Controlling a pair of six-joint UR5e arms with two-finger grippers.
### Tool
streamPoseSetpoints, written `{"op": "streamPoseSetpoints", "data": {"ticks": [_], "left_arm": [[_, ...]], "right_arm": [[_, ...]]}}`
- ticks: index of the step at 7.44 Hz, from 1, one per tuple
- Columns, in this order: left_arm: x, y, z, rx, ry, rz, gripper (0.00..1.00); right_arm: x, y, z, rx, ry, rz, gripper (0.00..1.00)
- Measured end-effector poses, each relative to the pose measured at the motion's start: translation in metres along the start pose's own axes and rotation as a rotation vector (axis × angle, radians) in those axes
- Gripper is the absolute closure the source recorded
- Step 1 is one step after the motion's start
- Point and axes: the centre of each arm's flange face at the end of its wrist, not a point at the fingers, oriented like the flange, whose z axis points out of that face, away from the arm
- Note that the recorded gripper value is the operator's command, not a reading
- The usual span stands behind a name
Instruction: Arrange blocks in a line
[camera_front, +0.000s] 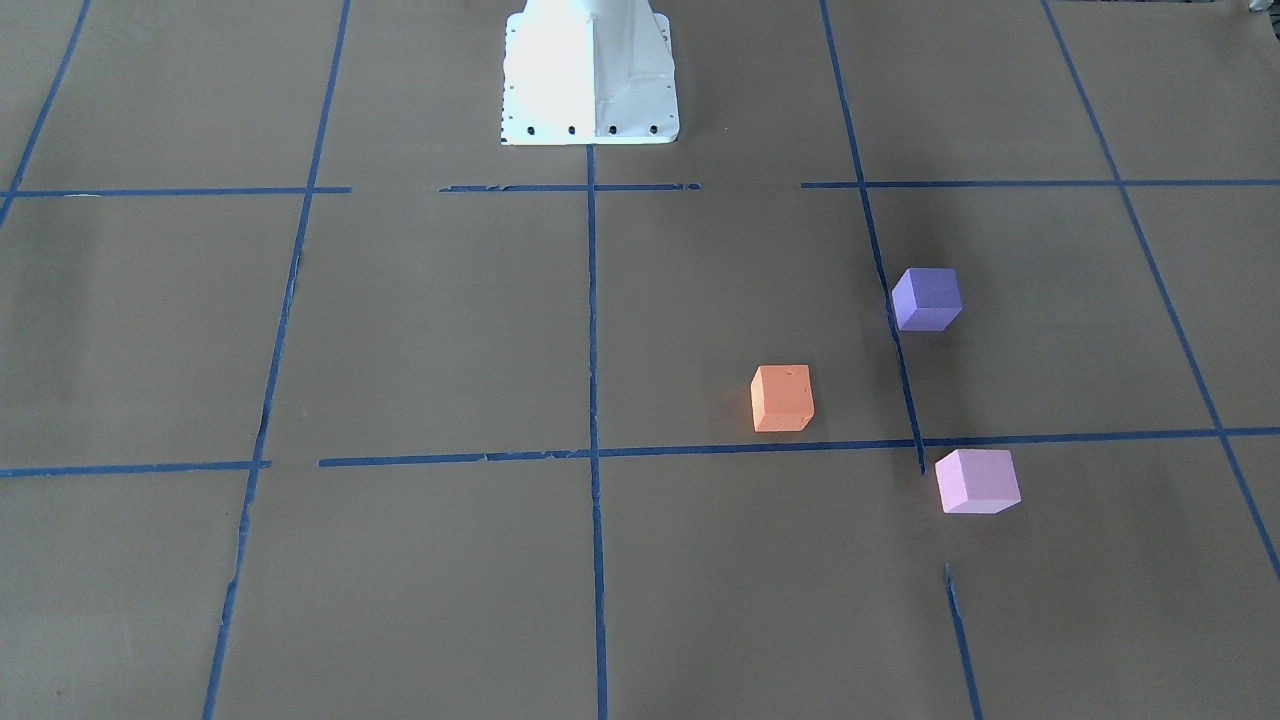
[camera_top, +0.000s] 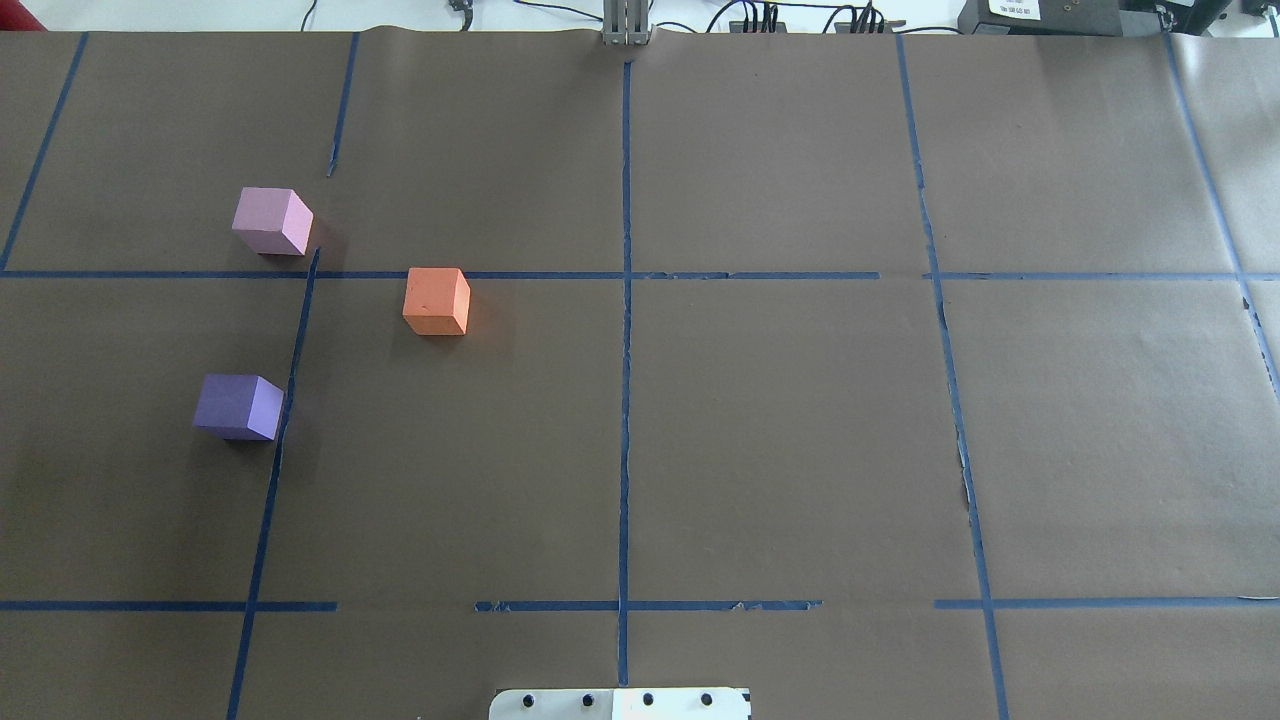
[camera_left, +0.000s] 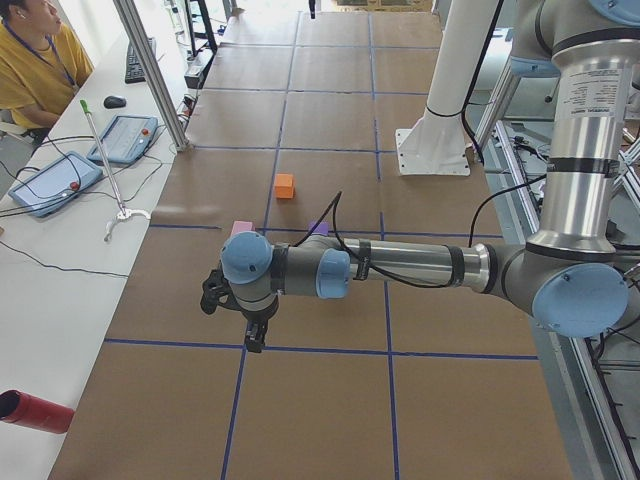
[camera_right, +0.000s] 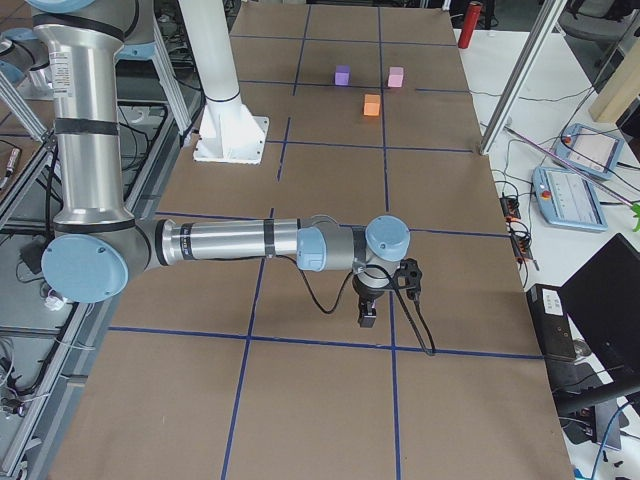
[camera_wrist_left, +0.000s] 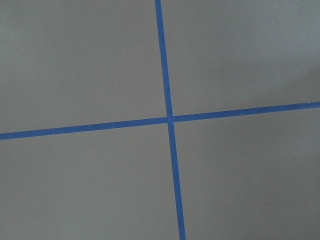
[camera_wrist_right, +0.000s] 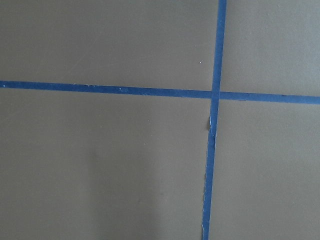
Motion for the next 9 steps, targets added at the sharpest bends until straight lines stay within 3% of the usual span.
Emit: {"op": "streamPoseSetpoints", "data": {"ticks": [5, 8, 9], "left_arm": [[0.027, -0.021, -0.018, 0.045, -0.001, 0.073, 0.00], [0.088, -0.038, -0.018, 0.056, 0.018, 0.164, 0.00], [0.123, -0.053, -0.008, 0.045, 0.029, 0.136, 0.00]], "right_arm": [[0.000, 0.000, 0.000, 0.000, 0.000, 0.000, 0.00], [0.000, 0.000, 0.000, 0.001, 0.000, -0.001, 0.00], [0.000, 0.000, 0.000, 0.001, 0.000, -0.001, 0.00]]}}
